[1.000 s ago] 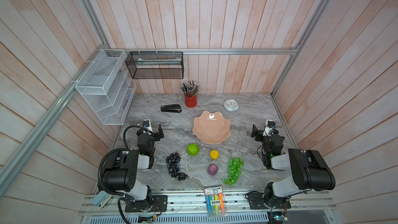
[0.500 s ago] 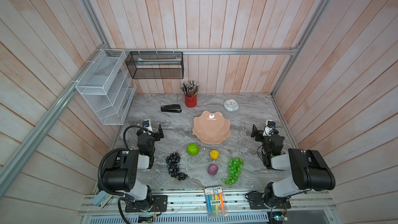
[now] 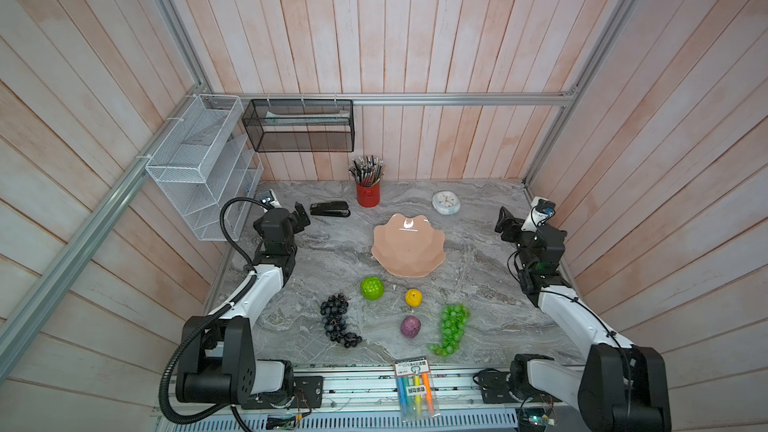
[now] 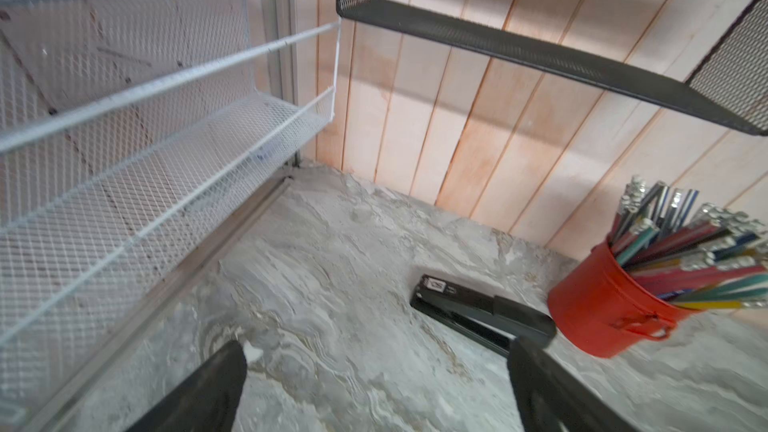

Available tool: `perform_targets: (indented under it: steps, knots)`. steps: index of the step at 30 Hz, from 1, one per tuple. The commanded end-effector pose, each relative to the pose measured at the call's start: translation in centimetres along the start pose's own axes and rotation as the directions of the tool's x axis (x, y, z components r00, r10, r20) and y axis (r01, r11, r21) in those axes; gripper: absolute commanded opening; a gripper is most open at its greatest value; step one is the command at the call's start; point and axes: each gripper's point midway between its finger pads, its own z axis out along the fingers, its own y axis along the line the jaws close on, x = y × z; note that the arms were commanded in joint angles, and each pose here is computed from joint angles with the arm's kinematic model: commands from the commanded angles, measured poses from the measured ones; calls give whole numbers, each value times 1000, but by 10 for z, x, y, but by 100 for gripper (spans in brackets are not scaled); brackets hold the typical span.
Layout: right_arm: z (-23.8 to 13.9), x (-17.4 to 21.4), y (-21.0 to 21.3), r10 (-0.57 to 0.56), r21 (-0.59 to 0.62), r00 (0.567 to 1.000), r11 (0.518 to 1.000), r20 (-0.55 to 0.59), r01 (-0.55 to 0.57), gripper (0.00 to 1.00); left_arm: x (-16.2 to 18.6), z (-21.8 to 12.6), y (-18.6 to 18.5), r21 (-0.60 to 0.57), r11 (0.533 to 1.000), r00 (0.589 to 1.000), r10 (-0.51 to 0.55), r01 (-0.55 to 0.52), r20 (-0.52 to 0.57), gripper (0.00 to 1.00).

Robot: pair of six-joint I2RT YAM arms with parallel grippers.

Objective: Place and organize the fake fruits in the fruit bowl
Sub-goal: 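Grasp the yellow pear with the right gripper while the left arm moves forward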

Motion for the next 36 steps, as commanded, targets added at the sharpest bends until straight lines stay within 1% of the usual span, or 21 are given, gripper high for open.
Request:
perform_targets:
  steps: [1,3,4,7,9,11,13,15,18,22,23,26,30,32,36]
  knots:
    - [-20,54,45,-4,-82,952,996,-305,-22,85,63,-23,-9,-57,998,963,4,-20,-269,97]
    - [-39,67,74,-13,-167,915,984,-403,-60,84,67,-41,-30,-19,1000,953,2,-8,-303,97]
    - [-49,75,83,-27,-188,894,980,-447,-65,83,67,-49,-39,12,1000,950,4,0,-313,97]
    - [-89,115,118,-122,-279,795,958,-594,-61,83,74,-73,-68,139,989,937,9,42,-349,97]
    - [-117,143,141,-179,-334,725,940,-665,-75,83,79,-86,-78,179,982,934,10,58,-356,96]
    - [-133,163,157,-213,-365,675,926,-707,-91,83,79,-92,-82,191,979,933,8,66,-360,96]
    - [-140,181,173,-253,-406,627,907,-737,-112,83,80,-95,-84,197,978,931,5,72,-366,96]
    - [-142,199,187,-306,-440,577,892,-757,-105,83,82,-95,-85,204,976,927,10,72,-376,96]
    - [-140,220,204,-401,-502,528,863,-749,-58,84,86,-94,-86,207,977,922,27,57,-385,96]
    - [-135,249,208,-456,-526,444,849,-771,-42,84,86,-95,-84,203,978,923,32,51,-384,97]
    - [-136,255,209,-469,-536,432,843,-770,-39,84,87,-94,-84,205,977,922,34,50,-386,97]
    - [-135,266,213,-494,-555,420,832,-762,-28,84,90,-94,-84,207,977,919,39,47,-393,97]
    - [-133,281,211,-519,-561,384,828,-764,3,83,94,-91,-85,204,978,916,44,42,-399,97]
    - [-130,286,208,-526,-559,375,829,-763,26,81,96,-90,-85,200,979,914,42,43,-403,97]
    - [-125,290,205,-532,-556,381,829,-756,53,76,99,-88,-84,195,980,911,42,43,-410,97]
